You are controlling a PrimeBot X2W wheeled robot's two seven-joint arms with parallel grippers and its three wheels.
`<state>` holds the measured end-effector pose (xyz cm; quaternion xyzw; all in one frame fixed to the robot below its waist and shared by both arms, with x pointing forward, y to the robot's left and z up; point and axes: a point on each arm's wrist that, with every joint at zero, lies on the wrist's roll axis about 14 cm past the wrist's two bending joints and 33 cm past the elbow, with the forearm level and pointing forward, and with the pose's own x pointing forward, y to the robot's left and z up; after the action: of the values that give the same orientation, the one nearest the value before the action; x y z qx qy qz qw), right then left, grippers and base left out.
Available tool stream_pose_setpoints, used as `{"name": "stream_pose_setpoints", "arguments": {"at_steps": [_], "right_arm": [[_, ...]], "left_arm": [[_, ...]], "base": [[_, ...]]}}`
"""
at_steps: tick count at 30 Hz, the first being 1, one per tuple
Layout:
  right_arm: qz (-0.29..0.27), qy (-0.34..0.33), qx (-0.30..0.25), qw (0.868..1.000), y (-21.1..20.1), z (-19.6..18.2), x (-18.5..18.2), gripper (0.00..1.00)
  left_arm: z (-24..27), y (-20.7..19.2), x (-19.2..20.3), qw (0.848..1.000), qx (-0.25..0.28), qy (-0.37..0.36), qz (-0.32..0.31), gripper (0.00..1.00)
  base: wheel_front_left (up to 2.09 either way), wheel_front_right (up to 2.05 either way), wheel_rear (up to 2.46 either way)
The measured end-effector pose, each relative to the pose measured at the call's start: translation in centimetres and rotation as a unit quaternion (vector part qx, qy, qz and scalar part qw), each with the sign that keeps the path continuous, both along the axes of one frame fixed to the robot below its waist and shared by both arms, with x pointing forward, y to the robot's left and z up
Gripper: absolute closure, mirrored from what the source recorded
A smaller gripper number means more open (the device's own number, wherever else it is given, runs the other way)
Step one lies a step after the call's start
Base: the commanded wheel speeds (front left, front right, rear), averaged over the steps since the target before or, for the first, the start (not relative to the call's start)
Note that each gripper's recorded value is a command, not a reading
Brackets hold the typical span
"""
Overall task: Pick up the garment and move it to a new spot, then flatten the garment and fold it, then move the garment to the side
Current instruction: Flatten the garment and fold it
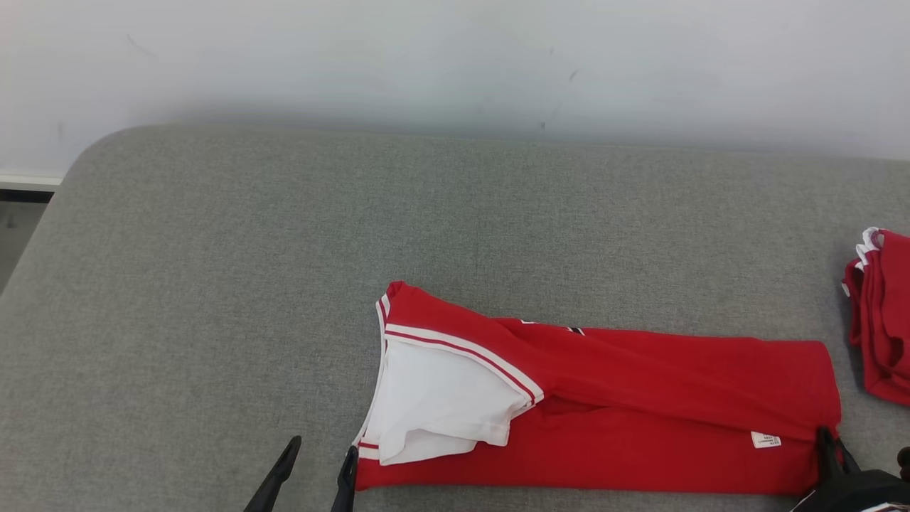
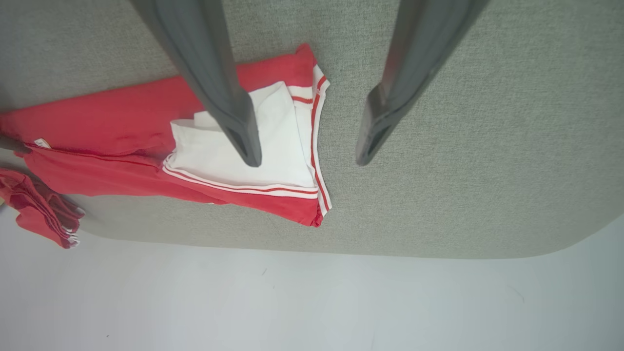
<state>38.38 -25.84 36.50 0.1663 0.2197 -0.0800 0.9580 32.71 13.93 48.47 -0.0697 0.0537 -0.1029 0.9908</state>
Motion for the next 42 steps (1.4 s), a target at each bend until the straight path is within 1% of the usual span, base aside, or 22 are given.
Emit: {"name": "stream_pose_setpoints", "arguments": {"at_steps": [6, 13, 20, 22, 28, 31, 36, 42], "right_arm": [[0.003, -0.015, -0.009, 1.0, -0.1, 0.6, 0.1, 1.0], [0.017, -0.048, -0.021, 0.998, -0.7, 2.9, 1.0, 1.0], [0.043, -0.095, 0.002, 0.995, 1.2, 6.0, 2.5, 1.0], [0.05, -0.105, 0.001, 0.993, 1.3, 6.9, 2.7, 1.0], [0.051, -0.118, -0.02, 0.991, -0.1, 8.8, 2.4, 1.0], [0.055, -0.123, -0.025, 0.991, -0.2, 9.6, 2.2, 1.0], [0.086, -0.149, -0.021, 0.985, 2.1, 11.7, 2.9, 1.0], [0.134, -0.172, -0.008, 0.976, 6.4, 14.0, 4.0, 1.0]], "left_arm": [[0.1, -0.4, 0.0, 1.0, -0.001, -0.003, -0.007, 0.0], [0.1, -0.7, 0.2, 1.0, 0.001, -0.006, -0.014, 0.0], [0.1, -0.9, 0.4, 1.0, 0.0, -0.006, -0.018, 0.0], [0.2, -1.0, 0.5, 1.0, 0.0, -0.006, -0.021, 0.0], [0.4, -1.5, 0.5, 1.0, 0.001, -0.01, -0.03, 0.0], [0.6, -1.6, 0.5, 0.999, 0.001, -0.012, -0.032, 0.0], [0.7, -1.7, 0.3, 0.999, 0.002, -0.012, -0.034, 0.0], [0.4, -1.5, 0.0, 0.999, 0.001, -0.007, -0.032, 0.0]], "base": [[0.0, 0.0, 0.0], [0.0, 0.0, 0.0], [0.0, 0.0, 0.0], [0.0, 0.0, 0.0], [0.0, 0.0, 0.0], [0.0, 0.0, 0.0], [0.0, 0.0, 0.0], [0.0, 0.0, 0.0]]}}
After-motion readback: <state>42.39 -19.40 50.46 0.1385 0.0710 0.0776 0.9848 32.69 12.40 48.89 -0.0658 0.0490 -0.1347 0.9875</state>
